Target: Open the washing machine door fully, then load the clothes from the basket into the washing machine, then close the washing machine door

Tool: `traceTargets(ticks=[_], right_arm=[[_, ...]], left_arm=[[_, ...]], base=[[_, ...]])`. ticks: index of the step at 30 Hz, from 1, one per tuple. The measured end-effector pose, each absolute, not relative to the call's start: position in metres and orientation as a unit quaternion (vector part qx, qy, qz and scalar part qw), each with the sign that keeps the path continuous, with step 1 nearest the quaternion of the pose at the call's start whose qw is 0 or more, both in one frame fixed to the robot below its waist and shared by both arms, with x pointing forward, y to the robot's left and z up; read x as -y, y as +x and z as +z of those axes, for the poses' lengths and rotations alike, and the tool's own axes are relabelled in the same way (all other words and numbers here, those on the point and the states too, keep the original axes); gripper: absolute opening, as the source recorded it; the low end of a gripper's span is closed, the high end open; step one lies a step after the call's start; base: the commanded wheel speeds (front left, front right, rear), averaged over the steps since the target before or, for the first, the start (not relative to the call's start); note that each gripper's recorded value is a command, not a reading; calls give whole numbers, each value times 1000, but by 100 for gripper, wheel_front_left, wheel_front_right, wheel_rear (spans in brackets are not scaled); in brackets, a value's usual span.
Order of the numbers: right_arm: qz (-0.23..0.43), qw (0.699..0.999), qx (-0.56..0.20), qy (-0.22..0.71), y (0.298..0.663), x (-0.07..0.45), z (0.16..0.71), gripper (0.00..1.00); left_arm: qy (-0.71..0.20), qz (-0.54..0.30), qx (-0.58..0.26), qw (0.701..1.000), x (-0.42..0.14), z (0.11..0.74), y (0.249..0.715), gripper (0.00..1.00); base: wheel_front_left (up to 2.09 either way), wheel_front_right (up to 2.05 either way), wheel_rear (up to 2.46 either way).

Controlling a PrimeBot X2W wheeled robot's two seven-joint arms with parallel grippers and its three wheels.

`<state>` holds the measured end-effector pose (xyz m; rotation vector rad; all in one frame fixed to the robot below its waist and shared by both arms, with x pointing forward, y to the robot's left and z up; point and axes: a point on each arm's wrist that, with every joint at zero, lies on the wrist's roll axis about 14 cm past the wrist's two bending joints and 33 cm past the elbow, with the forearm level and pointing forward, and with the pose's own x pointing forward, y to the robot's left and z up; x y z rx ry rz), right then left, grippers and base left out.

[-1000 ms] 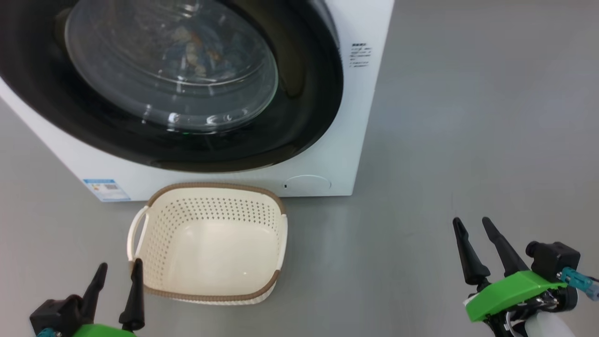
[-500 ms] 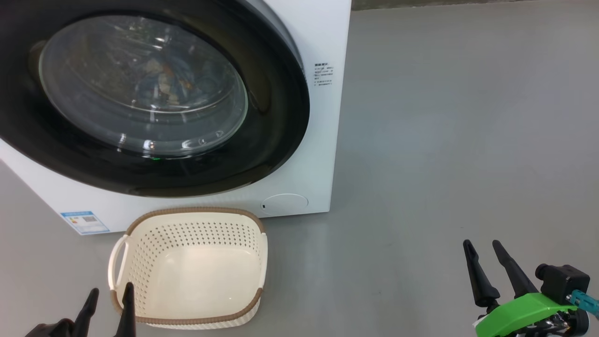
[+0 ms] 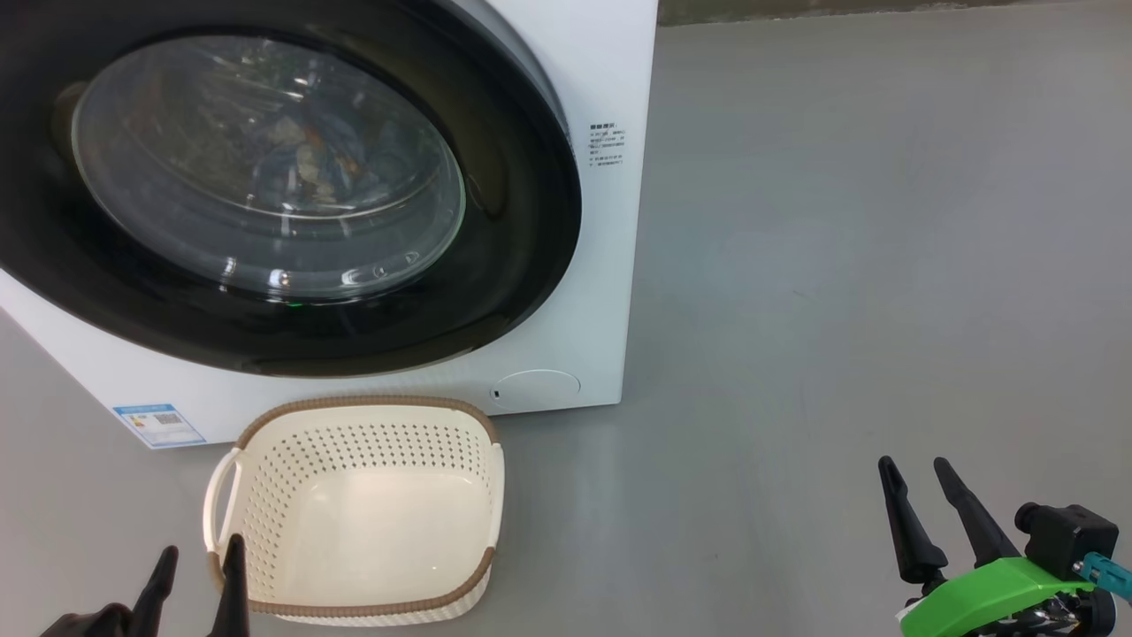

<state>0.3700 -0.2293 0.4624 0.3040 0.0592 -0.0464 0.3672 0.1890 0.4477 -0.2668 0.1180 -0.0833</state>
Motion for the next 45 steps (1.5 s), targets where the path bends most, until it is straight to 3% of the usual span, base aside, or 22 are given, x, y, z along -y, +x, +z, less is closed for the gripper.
traceTargets(ticks=[5,6,13,45], right_arm=[[-23,988,-31,152,370,229,461,100],[-23,988,-32,152,370,228,460,0],[-31,981,-77,175,357,218,432,0],[-63,942,-70,323,362,220,440,0]], left_arm=[[-135,-34,-58,989,-193,447,368,100],[-135,-33,-59,989,-193,446,368,0],[-167,-28,-98,981,-177,423,355,0],[-318,25,-107,942,-187,425,355,0]], base=[[0,0,0],[0,0,0],[0,0,0],[0,0,0]])
